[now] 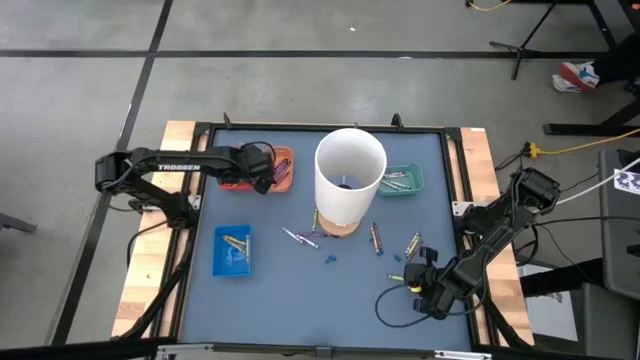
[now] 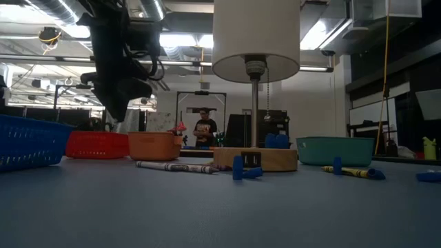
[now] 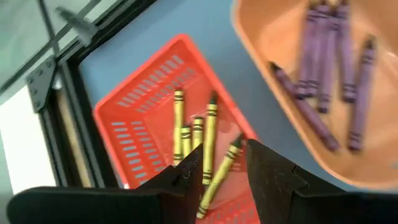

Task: Sort crayons
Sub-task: Put the green crayon into the red bin

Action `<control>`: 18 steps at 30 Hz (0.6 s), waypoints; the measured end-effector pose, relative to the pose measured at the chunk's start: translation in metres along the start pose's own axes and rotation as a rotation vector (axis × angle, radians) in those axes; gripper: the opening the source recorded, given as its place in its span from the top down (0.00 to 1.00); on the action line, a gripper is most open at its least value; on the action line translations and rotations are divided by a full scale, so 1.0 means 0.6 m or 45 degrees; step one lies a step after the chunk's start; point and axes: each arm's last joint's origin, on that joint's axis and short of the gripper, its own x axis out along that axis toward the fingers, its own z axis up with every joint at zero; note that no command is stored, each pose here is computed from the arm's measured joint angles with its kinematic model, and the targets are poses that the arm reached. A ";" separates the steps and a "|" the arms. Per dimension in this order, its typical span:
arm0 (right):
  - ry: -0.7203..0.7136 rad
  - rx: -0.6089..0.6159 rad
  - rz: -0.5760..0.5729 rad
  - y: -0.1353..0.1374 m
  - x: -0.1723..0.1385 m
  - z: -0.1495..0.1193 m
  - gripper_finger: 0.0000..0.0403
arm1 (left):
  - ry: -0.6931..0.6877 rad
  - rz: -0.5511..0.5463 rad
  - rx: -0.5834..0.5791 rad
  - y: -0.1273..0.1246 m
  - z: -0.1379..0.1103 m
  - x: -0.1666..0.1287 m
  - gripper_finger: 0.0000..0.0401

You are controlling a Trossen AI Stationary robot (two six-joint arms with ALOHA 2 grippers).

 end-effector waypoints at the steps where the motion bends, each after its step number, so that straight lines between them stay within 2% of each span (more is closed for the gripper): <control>1: 0.000 0.000 0.000 0.000 0.000 0.000 0.91 | -0.003 -0.016 0.021 -0.004 -0.003 -0.003 0.74; 7: 0.000 -0.001 0.000 0.000 0.000 0.000 0.98 | 0.027 -0.157 0.129 -0.032 -0.024 -0.022 0.74; 13: -0.014 0.008 0.028 0.004 0.001 0.001 0.95 | 0.005 -0.318 0.251 -0.067 -0.052 -0.050 0.74; 18: -0.088 0.035 0.089 0.013 0.001 0.008 0.95 | -0.075 -0.520 0.328 -0.104 -0.076 -0.081 0.74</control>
